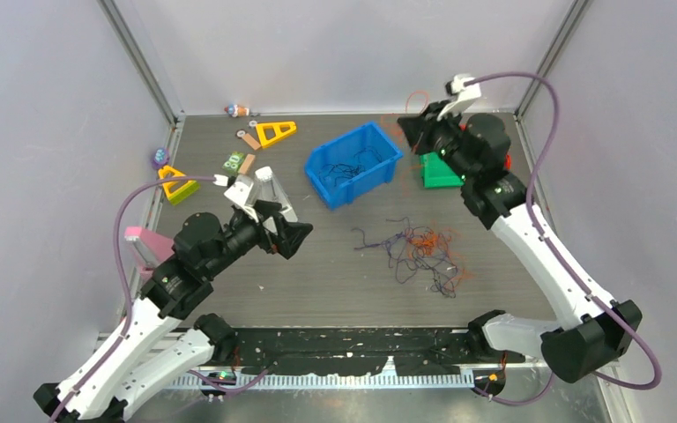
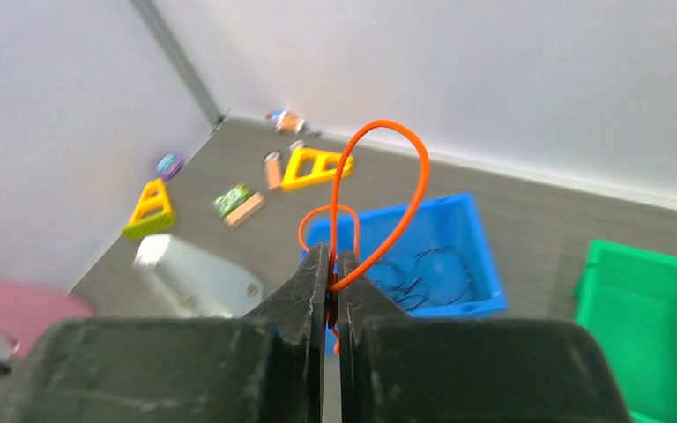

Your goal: Untangle the cables

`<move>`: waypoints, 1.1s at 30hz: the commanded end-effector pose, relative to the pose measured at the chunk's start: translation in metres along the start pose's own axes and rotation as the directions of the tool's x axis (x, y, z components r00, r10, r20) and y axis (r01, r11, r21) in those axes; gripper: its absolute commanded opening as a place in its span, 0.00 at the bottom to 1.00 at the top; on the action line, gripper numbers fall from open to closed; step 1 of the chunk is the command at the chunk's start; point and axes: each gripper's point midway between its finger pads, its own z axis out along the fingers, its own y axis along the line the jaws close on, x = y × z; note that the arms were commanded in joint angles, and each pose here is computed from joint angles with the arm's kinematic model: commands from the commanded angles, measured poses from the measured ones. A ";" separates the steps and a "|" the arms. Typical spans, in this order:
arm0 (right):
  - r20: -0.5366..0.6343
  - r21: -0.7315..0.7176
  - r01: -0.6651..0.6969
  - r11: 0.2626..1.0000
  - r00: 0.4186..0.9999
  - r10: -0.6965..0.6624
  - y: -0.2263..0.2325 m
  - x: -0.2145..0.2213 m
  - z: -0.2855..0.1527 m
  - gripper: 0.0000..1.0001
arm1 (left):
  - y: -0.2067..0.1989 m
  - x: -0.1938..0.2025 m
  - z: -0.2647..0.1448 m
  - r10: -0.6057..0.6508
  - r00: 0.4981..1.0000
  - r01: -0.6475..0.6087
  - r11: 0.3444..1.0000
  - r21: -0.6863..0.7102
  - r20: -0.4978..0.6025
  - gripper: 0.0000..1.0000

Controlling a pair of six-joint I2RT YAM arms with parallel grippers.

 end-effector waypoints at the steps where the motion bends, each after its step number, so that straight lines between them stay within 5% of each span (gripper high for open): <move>1: 0.047 0.132 -0.029 0.991 0.999 0.023 -0.046 -0.035 0.005 0.05 | 0.001 0.003 0.012 -0.027 0.999 0.027 1.000 0.005 0.038 0.99; 17: 0.138 0.347 -0.067 0.935 0.990 0.020 -0.173 -0.085 0.057 0.05 | 0.006 0.068 0.049 -0.069 0.994 0.073 0.996 0.056 -0.082 0.99; 24: 0.092 0.356 -0.077 0.931 0.995 0.047 -0.214 -0.042 0.097 0.05 | 0.007 0.074 0.054 -0.051 0.994 0.057 0.997 0.061 -0.096 0.99; 33: -0.063 0.408 -0.171 0.897 0.975 0.215 -0.253 0.080 0.120 0.05 | 0.006 0.084 0.060 -0.050 0.991 0.060 0.995 0.080 -0.128 1.00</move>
